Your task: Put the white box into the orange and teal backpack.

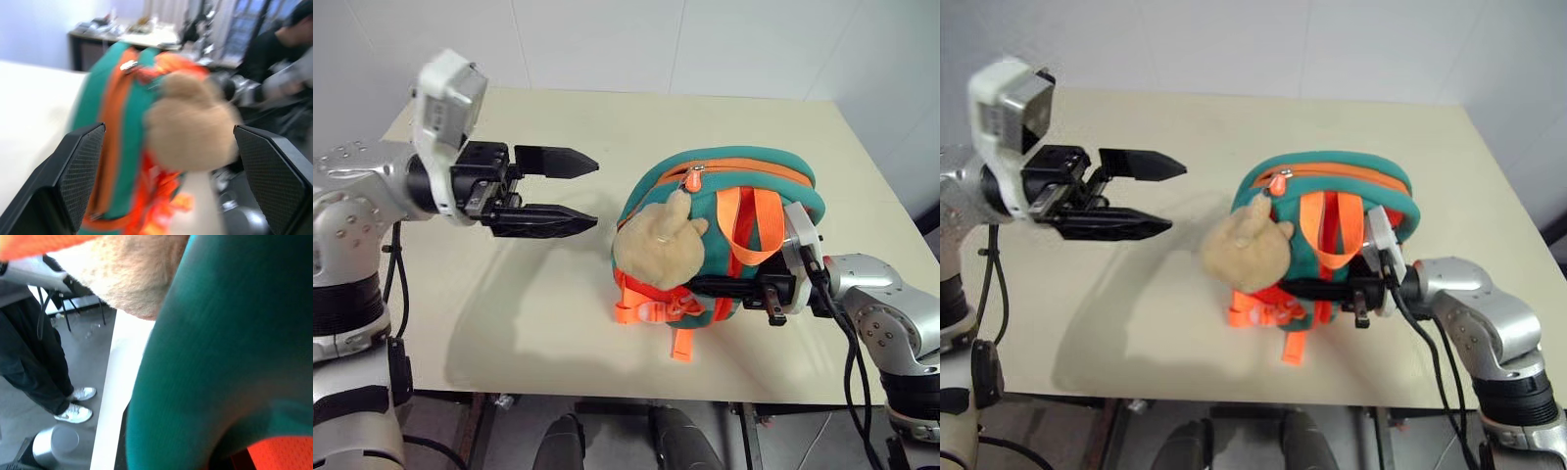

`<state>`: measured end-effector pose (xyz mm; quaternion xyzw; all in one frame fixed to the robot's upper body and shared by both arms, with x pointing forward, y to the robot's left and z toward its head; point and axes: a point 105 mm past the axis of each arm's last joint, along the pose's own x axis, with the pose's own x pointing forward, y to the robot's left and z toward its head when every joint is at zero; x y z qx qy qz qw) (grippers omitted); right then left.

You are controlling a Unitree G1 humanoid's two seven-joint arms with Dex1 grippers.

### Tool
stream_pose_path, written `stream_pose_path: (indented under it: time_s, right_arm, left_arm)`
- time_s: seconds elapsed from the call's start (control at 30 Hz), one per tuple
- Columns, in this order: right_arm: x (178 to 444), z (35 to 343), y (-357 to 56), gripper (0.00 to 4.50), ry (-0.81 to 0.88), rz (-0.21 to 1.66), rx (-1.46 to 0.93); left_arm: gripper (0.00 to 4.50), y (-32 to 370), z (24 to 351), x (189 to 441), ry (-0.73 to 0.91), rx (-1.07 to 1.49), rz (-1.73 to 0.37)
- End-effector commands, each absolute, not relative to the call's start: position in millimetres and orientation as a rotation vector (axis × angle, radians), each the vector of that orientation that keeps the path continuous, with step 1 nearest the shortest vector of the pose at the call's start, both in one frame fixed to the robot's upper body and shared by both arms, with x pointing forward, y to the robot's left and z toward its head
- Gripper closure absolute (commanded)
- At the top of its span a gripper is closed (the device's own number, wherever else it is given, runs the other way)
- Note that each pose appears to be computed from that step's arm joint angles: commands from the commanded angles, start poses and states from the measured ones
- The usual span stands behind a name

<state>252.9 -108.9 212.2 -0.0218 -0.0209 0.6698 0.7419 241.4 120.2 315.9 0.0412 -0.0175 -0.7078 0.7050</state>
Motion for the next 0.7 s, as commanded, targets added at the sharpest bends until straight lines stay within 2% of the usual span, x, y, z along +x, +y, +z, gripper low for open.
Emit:
stream_pose_path:
  time_s: [0.03, 0.3, 0.53, 0.7]
  right_arm:
    - [249.3, 226.9, -112.3, 4.50, -0.158, 1.463, -0.030]
    - [247.2, 234.2, -110.5, 4.50, -0.301, 1.413, -0.002]
    - [245.6, 226.7, -109.4, 4.50, -0.277, 1.387, -0.002]
    - [245.5, 226.5, -110.6, 4.50, -0.279, 1.369, -0.002]
  left_arm:
    - [0.03, 108.6, 313.2, 224.7, -0.041, 0.069, -1.602]
    - [0.03, 92.3, 294.8, 238.8, 0.006, 0.060, -1.480]
    - [0.03, 73.6, 288.2, 246.7, 0.030, 0.061, -1.485]
    - [0.03, 63.0, 292.1, 251.0, -0.011, 0.066, -1.483]
